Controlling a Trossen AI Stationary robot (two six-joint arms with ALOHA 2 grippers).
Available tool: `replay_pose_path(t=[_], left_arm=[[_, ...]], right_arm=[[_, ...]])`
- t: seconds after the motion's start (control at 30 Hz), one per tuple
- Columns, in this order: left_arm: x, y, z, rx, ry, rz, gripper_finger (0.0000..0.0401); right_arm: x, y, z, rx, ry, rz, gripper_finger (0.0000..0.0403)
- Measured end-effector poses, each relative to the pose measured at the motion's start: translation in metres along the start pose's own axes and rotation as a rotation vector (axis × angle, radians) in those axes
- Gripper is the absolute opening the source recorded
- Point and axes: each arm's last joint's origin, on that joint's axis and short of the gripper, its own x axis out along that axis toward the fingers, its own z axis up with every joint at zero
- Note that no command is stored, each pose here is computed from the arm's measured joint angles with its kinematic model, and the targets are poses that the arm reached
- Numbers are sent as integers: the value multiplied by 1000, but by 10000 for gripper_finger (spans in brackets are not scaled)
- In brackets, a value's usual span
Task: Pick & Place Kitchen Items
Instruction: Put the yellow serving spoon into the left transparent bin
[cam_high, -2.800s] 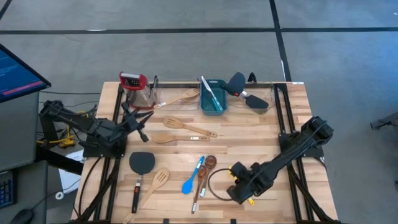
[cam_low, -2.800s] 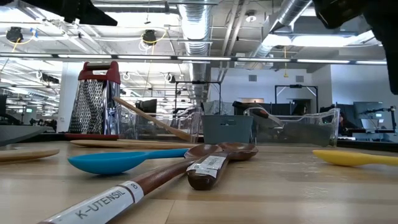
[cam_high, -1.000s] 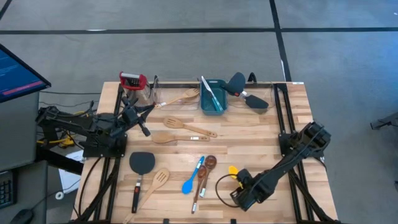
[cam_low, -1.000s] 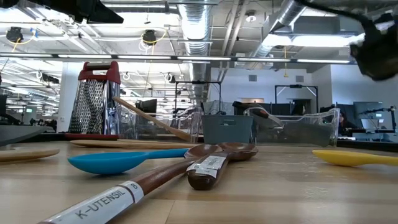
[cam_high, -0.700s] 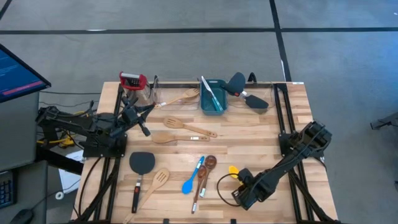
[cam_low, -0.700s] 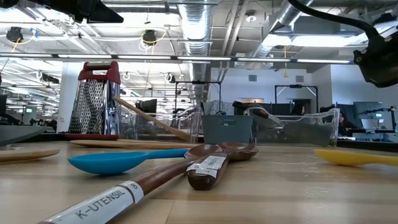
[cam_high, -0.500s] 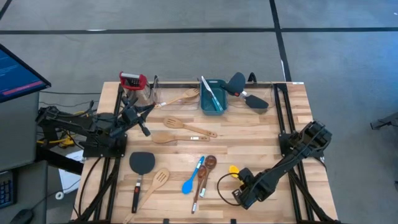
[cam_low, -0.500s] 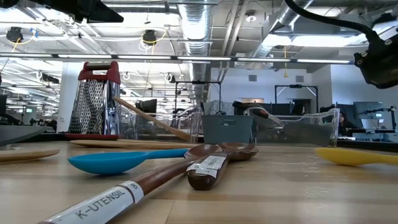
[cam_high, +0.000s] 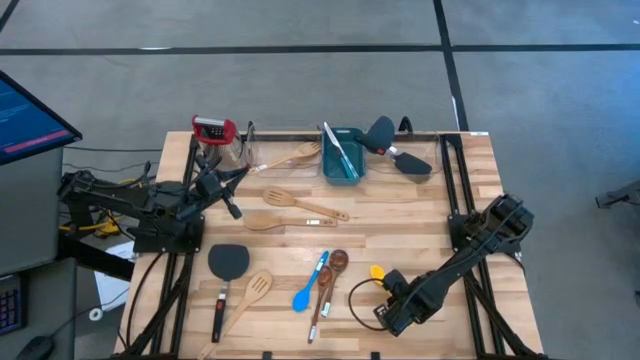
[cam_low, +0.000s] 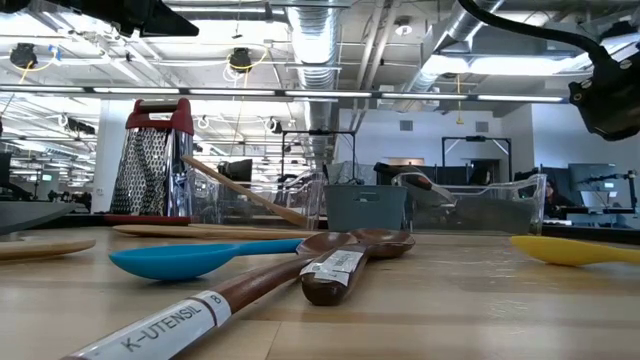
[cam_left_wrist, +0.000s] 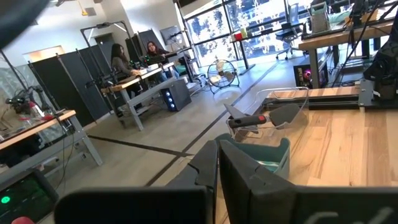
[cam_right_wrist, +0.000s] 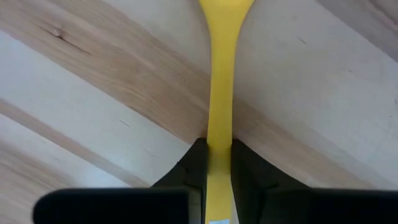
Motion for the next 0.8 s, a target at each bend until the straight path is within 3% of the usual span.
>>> replay_pose_path(t=[0.2,0.4,0.63,0.8], left_arm=[[0,0,0,0,0,0,4],[0,0,0,0,0,0,4],[1,-1,0,-10,3,-2,4],[3,-5,-2,0,17,-6,4]], right_arm=[[-17,5,1,-38,-19,63,35],[-40,6,6,-78,-143,119,35],[-66,-4,15,-140,-330,112,35],[-72,-12,28,-175,-444,45,35]])
